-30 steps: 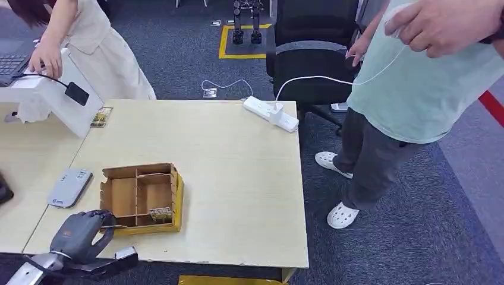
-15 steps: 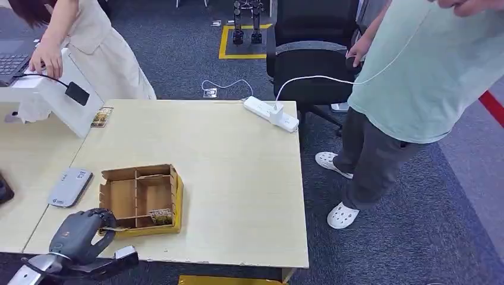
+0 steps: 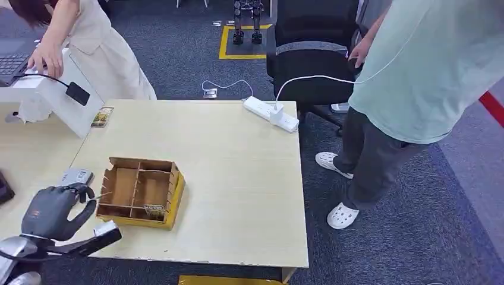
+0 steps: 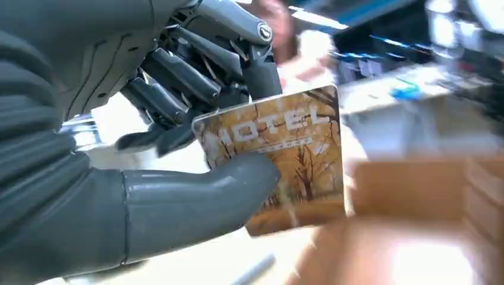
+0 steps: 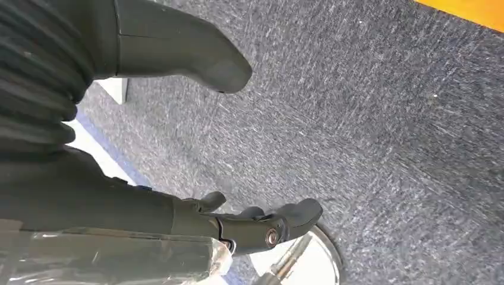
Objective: Pass the card to the sensor for recognition and then transmit it.
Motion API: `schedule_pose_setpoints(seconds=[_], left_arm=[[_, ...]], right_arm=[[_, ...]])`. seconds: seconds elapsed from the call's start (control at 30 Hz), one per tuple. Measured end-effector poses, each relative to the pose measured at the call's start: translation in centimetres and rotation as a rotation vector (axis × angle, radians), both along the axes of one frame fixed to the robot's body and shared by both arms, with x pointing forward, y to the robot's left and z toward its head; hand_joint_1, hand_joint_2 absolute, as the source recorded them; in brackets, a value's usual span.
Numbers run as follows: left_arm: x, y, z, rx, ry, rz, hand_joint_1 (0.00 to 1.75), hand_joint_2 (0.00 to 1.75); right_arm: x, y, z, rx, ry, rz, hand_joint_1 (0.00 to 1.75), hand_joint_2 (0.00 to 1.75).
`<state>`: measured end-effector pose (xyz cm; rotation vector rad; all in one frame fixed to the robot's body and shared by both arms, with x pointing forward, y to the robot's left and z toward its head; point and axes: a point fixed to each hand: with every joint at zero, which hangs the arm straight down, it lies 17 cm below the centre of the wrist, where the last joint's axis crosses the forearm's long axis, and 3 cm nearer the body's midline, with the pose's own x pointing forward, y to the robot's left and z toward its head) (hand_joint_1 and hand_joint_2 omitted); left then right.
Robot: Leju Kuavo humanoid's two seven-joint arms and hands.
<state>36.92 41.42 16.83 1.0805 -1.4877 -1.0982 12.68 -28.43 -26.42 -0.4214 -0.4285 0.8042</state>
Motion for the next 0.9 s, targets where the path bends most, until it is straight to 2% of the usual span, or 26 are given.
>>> schedule_pose_setpoints(seconds=[0.37,0.77,0.9], left_arm=[[1.0,2.6,4.2,0.032,-0.131,0.083,1.75,1.75],[3.9,6.9,8.0,0.129,-0.316,0.307,1.75,1.75],[5.9,7.9,9.1,0.171,-0.381,0.39,1.75,1.75]], right_arm=[[0.0,0.4,0.0,0.005,-0.003,0.0,0.0,1.75],[0.2,1.0,0.1,0.006,-0.012,0.015,0.0,1.75],[0.4,1.2,0.2,0.003,-0.012,0.038,0.0,1.75]])
